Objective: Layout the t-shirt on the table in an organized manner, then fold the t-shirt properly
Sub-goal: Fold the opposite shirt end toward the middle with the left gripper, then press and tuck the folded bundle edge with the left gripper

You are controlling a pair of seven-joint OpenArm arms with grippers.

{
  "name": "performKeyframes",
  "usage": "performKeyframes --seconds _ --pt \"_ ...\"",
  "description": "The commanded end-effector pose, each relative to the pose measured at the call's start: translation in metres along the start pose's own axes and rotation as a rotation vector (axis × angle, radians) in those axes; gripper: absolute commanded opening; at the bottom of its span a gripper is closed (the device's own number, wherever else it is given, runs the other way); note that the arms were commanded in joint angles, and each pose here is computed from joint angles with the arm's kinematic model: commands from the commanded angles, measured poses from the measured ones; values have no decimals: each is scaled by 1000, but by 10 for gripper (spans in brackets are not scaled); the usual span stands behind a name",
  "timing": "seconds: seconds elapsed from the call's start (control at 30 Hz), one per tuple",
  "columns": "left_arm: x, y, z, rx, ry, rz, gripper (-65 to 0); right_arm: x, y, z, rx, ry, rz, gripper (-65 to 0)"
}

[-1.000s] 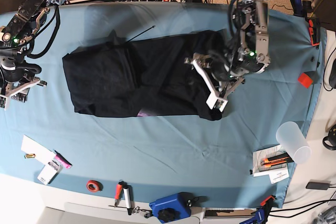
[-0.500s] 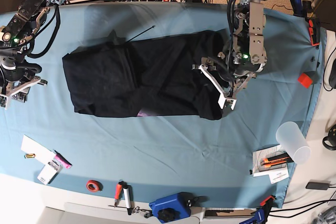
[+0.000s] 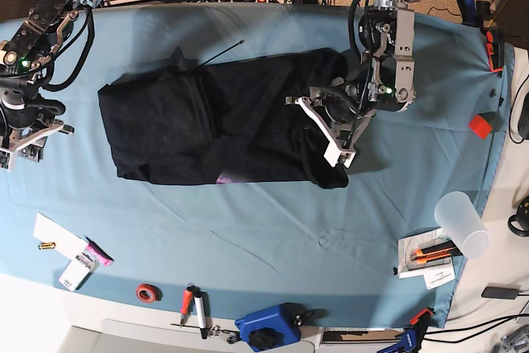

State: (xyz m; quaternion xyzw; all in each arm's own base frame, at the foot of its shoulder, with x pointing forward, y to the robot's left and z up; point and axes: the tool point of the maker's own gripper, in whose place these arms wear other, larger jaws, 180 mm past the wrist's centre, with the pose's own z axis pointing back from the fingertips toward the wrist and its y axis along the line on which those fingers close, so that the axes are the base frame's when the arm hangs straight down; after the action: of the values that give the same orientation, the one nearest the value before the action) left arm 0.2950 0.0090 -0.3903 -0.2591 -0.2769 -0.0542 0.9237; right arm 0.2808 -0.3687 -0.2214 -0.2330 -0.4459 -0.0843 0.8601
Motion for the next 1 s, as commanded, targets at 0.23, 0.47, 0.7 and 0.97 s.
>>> performKeyframes --seconds 0.23,0.47,0.7,0.97 --pt "43 67 29 231 -20 -200 -650 17 -6 4 -18 -61 6 -454" --pt "94 143 89 417 -85 -293 -650 17 -6 4 -17 -61 5 -454" --pt "107 123 98 255 -70 -323 -650 17 -6 4 -16 -61 4 -454" --pt "98 48 67 136 -66 -431 -650 16 -6 4 -16 -60 4 -454"
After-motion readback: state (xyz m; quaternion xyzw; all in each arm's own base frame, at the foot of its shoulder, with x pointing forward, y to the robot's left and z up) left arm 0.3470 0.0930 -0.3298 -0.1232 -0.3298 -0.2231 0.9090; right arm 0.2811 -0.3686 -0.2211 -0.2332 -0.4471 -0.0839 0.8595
